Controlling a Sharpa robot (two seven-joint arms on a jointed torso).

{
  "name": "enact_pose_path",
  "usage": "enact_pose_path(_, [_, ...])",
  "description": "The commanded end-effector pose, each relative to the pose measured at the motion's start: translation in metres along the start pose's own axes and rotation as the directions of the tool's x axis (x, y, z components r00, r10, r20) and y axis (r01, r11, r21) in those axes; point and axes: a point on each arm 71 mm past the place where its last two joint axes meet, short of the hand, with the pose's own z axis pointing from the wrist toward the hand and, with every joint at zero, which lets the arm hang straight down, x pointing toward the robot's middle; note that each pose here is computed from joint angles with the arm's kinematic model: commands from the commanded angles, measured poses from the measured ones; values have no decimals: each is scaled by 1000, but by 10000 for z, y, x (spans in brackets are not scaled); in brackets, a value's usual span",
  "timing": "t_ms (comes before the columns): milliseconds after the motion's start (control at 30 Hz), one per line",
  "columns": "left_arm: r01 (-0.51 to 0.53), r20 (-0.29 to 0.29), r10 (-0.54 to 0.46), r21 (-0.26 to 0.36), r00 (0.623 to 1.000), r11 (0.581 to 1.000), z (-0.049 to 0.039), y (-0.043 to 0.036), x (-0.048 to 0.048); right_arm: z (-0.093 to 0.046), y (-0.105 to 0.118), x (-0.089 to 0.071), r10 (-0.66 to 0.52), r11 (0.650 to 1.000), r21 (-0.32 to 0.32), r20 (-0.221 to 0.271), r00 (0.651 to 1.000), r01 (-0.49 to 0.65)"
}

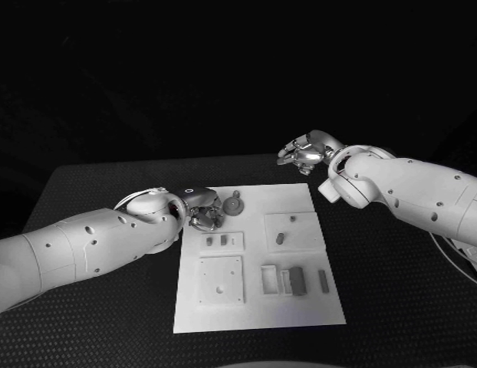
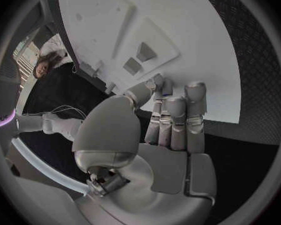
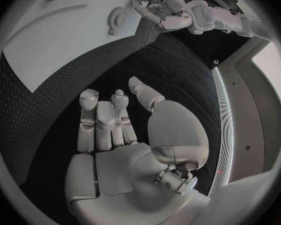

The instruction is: Assemble the parts on the task board

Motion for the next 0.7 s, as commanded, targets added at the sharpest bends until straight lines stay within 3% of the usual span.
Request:
enact_pose_path(33, [31,16,-31,-10,999,999,-6,26,12,-2,7,9,0,1000,-10,-12,1000,-1])
enact_pose_path(533, [31,9,-31,-23,999,999,-19,56,16,-3,-12,-9,-1,1000,-5,-9,1000,1])
enact_pose_path(700, [38,26,-37,-34,999,999,-49,111,0,-11,-29,-18,-9,1000,-3,-18,1000,9])
